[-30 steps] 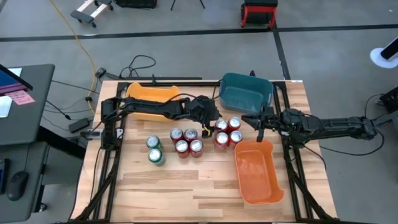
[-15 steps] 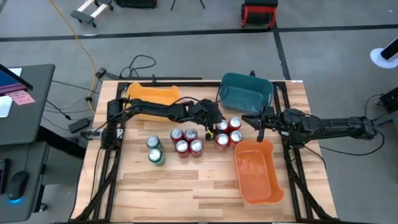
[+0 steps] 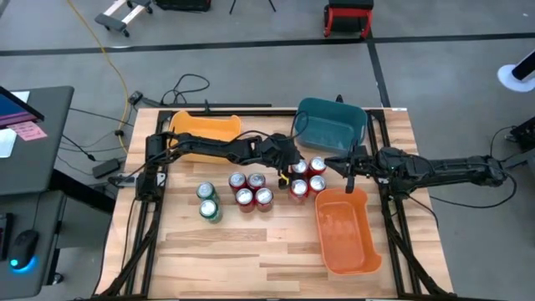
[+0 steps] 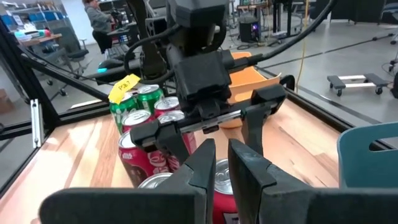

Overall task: Sort soda cans
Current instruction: Put the top left orange soda can into the yellow bin

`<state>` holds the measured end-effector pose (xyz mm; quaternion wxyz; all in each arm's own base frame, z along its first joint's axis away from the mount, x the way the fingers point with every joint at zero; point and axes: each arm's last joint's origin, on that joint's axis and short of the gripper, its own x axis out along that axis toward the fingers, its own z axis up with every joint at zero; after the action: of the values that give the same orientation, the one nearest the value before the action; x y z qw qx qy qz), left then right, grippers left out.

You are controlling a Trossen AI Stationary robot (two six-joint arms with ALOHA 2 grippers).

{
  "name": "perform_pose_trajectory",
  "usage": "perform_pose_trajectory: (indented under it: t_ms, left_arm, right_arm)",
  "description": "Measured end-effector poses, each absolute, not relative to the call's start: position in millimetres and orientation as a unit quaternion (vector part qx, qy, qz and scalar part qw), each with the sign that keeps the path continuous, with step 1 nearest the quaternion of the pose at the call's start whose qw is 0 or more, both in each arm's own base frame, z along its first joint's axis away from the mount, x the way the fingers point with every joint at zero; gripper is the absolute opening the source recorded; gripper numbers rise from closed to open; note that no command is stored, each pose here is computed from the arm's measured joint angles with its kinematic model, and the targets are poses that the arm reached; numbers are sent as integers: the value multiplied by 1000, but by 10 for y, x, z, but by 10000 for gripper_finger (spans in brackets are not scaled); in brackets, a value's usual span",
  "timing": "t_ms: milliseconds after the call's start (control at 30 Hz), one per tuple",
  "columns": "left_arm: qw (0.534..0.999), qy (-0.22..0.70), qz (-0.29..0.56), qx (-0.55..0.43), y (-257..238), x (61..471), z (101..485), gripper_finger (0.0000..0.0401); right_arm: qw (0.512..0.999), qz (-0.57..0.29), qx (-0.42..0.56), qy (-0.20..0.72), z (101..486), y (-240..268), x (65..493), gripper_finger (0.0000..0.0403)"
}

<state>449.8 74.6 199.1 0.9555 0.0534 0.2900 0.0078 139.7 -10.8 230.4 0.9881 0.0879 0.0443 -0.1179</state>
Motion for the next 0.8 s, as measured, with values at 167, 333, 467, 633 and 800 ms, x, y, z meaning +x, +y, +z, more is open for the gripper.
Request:
perform_pose_trajectory:
  t_ms: [167,333,467,633,800]
  left_arm:
    - [957,289,21,27,748,4497,1993,293]
    - [956,291,32,-2,748,4489,1998,293]
    - [955,294,32,-4,749,4485,1993,293]
    - [946,321,33,1,745,4453,1954,293]
    - [942,332,45,3,749,4437,1942,282]
  right_arm:
    - [988,-119,88,44,2304,-111,1397,68]
    - [988,-121,88,47,2299,-115,1396,68]
    - [988,-121,88,47,2299,-115,1396,68]
    - [987,-121,95,46,2298,-115,1396,68]
    - [987,-121,96,46,2298,-115,1396,68]
